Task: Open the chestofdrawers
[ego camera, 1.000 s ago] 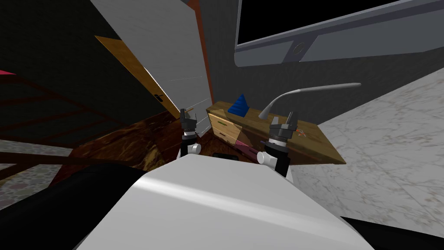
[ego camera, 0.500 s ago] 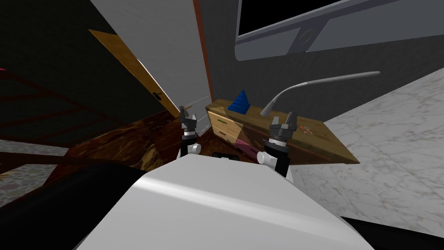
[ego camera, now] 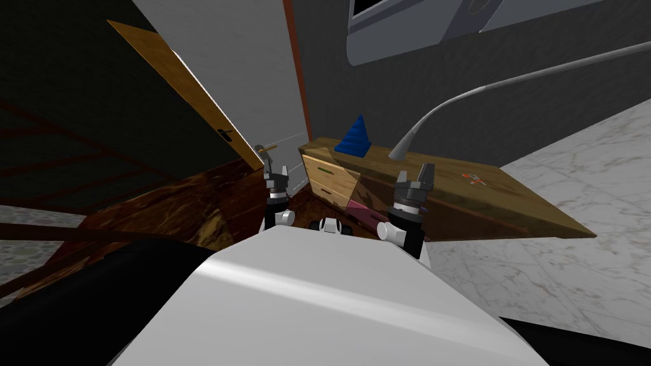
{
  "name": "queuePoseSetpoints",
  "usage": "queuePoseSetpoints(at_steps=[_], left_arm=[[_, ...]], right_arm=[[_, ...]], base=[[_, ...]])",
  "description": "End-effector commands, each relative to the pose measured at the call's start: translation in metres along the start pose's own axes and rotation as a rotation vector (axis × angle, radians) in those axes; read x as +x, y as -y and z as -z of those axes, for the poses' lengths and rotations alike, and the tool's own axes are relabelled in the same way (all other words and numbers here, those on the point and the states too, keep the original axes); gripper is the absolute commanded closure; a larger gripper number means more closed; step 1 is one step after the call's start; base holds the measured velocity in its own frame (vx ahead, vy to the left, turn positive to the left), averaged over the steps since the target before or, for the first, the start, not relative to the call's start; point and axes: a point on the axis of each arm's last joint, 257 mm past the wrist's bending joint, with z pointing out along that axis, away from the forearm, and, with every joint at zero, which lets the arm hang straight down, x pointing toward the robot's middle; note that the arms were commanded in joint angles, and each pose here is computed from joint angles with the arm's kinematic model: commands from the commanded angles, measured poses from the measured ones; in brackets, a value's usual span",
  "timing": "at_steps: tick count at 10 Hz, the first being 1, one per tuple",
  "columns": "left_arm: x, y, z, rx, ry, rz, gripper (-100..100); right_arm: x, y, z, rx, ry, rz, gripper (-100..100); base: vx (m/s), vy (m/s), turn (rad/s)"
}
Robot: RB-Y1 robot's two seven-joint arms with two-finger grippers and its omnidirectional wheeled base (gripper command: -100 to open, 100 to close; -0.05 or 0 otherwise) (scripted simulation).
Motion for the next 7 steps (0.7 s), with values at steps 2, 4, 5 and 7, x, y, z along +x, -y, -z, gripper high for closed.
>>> queuePoseSetpoints(at_steps=[2,4,5,7], left_arm=[[0.0,0.0,0.0,0.0,0.0,0.0,0],[0.0,0.0,0.0,0.0,0.0,0.0,0],[0.0,0.0,0.0,0.0,0.0,0.0,0],[0.0,0.0,0.0,0.0,0.0,0.0,0]], right_arm=[[0.02,0.019,0.0,0.042,-0.101,0.106,-100],[0.034,0.037,0.002,0.078,-0.159,0.189,-100],[0.04,0.048,0.003,0.099,-0.185,0.23,-100],[0.048,0.059,0.005,0.119,-0.218,0.287,-100]], base=[[0.022,0.058,-0.016],[0.036,0.082,-0.021],[0.055,0.08,-0.025],[0.041,0.092,-0.018]])
